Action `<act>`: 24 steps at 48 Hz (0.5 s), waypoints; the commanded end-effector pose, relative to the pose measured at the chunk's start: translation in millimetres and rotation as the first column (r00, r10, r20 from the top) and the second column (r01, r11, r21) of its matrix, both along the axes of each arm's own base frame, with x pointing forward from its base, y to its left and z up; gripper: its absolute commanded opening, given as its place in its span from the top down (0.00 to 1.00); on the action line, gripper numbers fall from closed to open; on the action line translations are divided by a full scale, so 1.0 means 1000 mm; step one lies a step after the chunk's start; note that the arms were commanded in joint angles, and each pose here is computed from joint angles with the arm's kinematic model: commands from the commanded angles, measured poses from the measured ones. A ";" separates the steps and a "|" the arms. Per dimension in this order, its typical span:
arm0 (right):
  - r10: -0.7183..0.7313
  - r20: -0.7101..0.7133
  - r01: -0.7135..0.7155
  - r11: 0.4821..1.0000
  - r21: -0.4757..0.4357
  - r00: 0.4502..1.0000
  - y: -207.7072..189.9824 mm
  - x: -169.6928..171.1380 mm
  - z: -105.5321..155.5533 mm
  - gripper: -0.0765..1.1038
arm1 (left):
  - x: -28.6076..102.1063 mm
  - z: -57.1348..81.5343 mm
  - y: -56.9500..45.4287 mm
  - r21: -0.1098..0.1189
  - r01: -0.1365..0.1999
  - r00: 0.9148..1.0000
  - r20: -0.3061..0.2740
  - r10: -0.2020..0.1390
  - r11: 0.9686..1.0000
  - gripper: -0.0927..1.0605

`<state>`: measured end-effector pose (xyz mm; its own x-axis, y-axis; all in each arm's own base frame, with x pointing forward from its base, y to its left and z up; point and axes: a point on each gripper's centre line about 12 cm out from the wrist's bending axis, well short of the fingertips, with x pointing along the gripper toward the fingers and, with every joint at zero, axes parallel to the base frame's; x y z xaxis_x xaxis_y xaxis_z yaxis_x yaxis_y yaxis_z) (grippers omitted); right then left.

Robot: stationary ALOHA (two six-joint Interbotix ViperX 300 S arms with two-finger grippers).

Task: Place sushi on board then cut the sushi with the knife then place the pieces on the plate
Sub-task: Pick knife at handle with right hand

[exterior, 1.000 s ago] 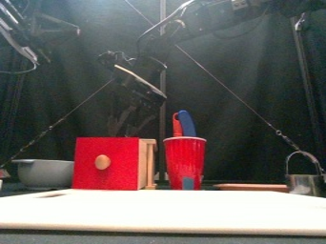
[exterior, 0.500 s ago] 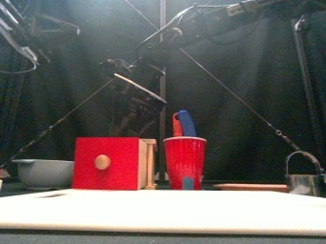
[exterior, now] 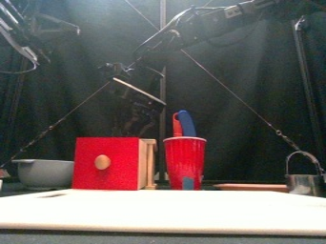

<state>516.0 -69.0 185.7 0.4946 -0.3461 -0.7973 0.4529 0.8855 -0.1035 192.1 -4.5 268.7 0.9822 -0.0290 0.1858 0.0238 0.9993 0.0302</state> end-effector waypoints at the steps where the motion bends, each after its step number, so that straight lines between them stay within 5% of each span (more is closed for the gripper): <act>1: -0.002 0.060 0.002 1.000 -0.003 0.998 -0.002 0.004 0.025 0.32 | 0.001 0.005 0.000 -0.002 0.000 1.000 0.017 0.000 1.000 0.87; 24: 0.024 0.101 -0.016 0.997 -0.080 0.995 0.023 0.008 0.088 0.35 | 0.001 0.004 0.001 -0.003 -0.005 1.000 0.015 0.005 1.000 0.87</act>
